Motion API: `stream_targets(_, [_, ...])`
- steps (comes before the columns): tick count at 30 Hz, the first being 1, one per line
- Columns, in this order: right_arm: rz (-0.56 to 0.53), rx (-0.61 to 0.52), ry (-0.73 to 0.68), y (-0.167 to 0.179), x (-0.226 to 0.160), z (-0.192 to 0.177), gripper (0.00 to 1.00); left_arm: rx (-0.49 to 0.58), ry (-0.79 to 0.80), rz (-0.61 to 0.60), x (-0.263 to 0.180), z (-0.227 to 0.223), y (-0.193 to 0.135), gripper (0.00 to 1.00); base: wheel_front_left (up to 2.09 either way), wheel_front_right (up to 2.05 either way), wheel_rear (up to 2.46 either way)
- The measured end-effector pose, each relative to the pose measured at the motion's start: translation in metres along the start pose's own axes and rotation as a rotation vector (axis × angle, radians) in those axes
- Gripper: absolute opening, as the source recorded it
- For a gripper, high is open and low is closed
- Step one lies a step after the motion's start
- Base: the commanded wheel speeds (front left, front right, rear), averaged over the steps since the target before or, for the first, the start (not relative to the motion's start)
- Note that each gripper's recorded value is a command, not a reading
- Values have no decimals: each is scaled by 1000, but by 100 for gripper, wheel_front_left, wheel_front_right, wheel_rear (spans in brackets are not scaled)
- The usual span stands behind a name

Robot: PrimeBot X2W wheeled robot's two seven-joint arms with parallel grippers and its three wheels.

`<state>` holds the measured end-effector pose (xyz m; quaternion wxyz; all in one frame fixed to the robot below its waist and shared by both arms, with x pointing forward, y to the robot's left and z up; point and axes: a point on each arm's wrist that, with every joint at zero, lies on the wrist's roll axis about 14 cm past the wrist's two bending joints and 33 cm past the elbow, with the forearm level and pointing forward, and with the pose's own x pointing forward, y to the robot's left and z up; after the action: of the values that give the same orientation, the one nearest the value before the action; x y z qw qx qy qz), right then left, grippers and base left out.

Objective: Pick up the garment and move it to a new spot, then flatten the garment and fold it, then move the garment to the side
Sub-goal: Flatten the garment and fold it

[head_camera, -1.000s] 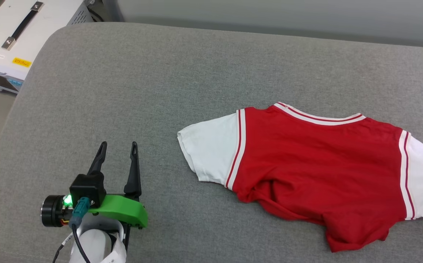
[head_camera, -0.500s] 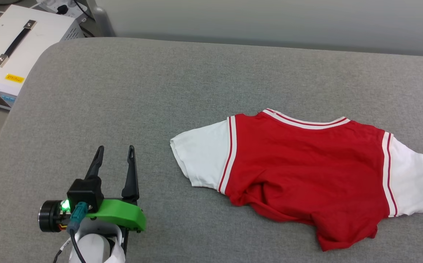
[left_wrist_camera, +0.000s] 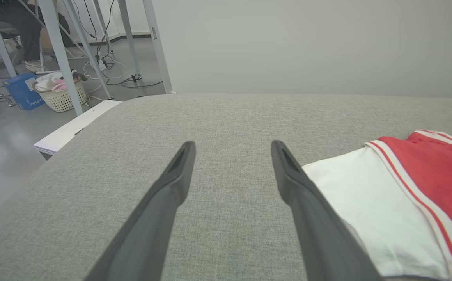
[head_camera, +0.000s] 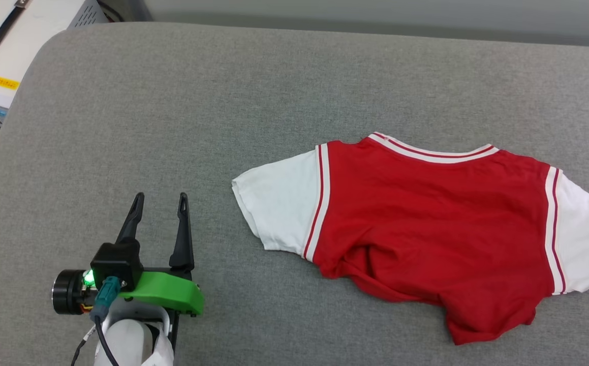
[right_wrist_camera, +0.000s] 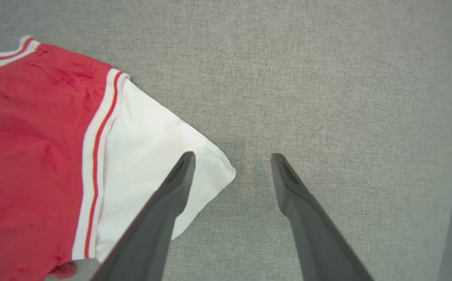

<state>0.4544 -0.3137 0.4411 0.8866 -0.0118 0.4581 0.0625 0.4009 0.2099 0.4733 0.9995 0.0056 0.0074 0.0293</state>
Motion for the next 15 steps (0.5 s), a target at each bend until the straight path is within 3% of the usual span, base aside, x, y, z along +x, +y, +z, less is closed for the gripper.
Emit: stream_targets(15, [-29,0,240,12,63,-59,100,13,39,17,10,-15,6,100,0,0,0])
